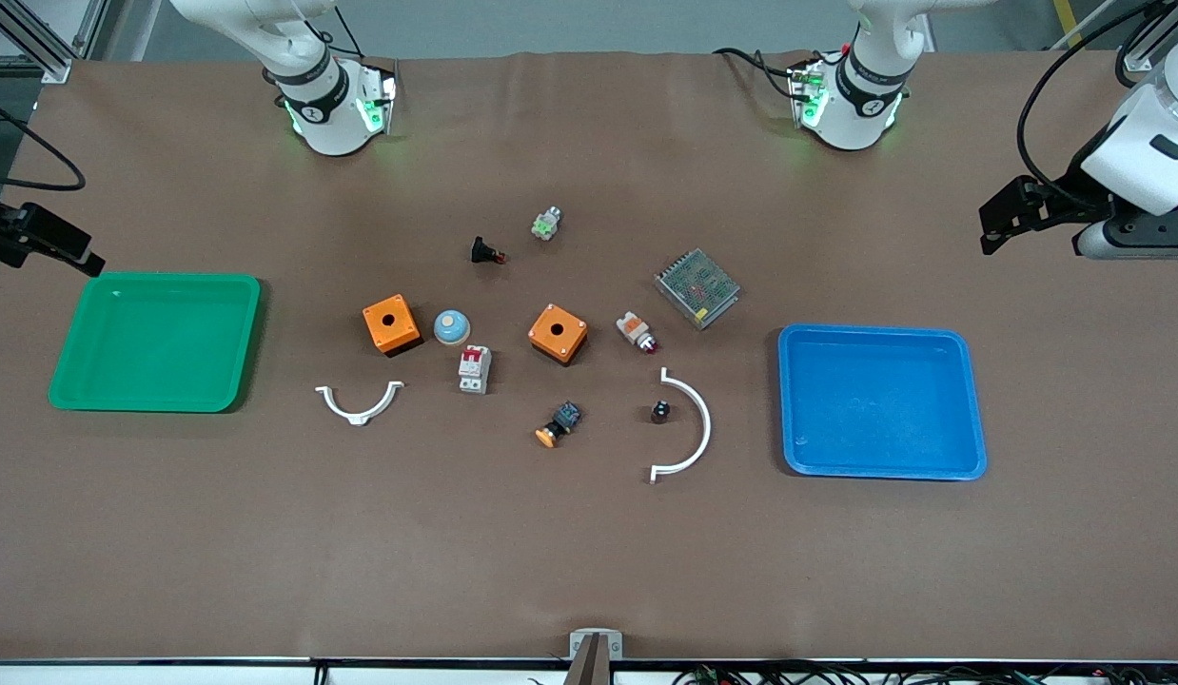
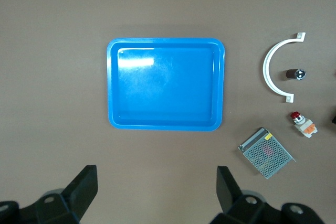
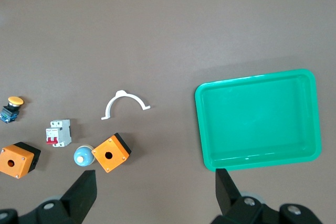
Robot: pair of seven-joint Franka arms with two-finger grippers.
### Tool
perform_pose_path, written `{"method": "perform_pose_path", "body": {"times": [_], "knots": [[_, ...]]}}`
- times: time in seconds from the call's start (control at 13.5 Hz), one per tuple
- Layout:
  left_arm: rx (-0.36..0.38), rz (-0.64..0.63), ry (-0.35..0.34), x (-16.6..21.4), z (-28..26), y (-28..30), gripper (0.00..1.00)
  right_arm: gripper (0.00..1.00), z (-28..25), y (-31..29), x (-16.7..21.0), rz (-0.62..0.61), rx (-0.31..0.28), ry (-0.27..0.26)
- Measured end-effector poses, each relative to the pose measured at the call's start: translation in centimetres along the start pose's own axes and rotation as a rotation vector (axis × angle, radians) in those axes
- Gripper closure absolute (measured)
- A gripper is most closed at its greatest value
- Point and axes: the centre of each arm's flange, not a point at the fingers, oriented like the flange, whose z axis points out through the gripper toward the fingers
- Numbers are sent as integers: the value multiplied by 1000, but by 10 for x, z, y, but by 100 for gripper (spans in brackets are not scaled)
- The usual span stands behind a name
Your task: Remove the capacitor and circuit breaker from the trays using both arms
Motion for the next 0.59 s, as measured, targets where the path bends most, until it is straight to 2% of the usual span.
{"method": "perform_pose_path", "body": {"times": [0.59], "knots": [[1, 1, -13, -4, -9, 0, 0, 0, -17, -1, 4, -2, -1, 39]]}}
